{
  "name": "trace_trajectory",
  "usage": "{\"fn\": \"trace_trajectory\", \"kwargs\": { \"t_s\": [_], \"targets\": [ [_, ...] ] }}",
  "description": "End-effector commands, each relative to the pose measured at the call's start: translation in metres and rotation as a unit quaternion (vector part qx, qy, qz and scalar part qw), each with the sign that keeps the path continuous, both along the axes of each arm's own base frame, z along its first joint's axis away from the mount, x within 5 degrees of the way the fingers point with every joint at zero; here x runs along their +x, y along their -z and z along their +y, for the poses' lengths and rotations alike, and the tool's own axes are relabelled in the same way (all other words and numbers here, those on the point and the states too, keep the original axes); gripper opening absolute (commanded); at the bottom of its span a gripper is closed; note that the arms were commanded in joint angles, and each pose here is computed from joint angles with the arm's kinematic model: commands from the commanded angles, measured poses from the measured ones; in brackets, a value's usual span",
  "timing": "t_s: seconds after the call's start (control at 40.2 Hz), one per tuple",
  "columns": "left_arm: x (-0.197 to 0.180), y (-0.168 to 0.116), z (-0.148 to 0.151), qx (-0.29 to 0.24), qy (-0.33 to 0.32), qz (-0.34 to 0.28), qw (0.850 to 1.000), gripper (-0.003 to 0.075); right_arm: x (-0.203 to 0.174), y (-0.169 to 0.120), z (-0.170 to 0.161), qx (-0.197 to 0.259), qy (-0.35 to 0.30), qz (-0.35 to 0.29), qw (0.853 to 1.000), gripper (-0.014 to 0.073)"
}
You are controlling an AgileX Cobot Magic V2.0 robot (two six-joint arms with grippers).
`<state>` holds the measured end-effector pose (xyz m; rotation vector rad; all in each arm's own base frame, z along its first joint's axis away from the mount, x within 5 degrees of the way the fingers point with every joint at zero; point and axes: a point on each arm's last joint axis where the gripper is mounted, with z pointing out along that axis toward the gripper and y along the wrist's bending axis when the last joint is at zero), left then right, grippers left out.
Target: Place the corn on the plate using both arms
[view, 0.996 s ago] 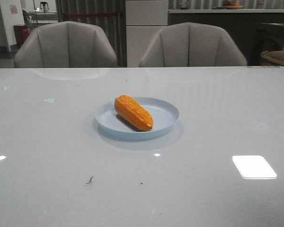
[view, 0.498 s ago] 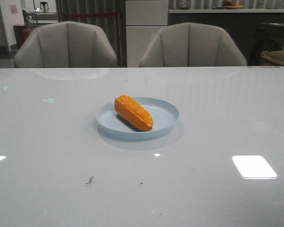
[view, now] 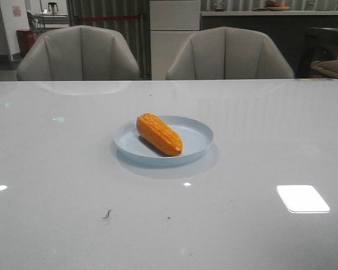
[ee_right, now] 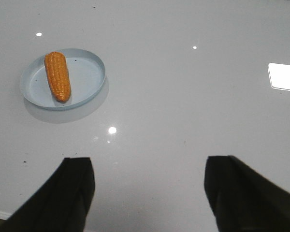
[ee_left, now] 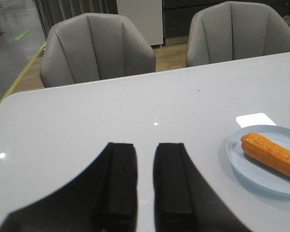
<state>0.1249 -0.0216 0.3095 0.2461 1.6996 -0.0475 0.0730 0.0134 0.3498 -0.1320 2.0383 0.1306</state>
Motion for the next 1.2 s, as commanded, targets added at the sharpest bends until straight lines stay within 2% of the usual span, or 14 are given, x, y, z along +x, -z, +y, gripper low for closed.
{"fn": "trace_trajectory", "kwargs": {
  "t_s": [0.0,0.124,0.299,0.647,0.896,1.17],
  "targets": [
    [-0.010,-0.013,0.003,-0.017,-0.008,-0.066,0.998,0.0100,0.002,-0.014,-0.001,0.003,0.008,-0.050,0.999,0.0582],
    [-0.027,0.000,0.006,-0.020,-0.008,-0.083,0.996,0.0098,0.002,-0.014,-0.001,0.003,0.008,-0.050,0.999,0.0582],
    [-0.047,0.026,0.009,-0.067,-0.011,-0.097,0.993,0.0098,0.002,-0.014,-0.001,0.003,0.008,-0.050,0.999,0.0582],
    [-0.070,0.078,0.013,-0.071,-0.010,-0.121,0.990,0.0094,0.002,-0.014,-0.001,0.003,0.008,-0.050,0.999,0.0582],
    [-0.070,0.106,0.014,-0.073,-0.017,-0.126,0.989,0.0094,0.002,-0.014,-0.001,0.003,0.008,-0.049,0.999,0.0582],
    [-0.069,0.109,0.014,-0.074,-0.021,-0.107,0.991,0.0094,0.002,-0.014,-0.001,0.003,0.008,-0.049,0.999,0.0582]
  ]
}}
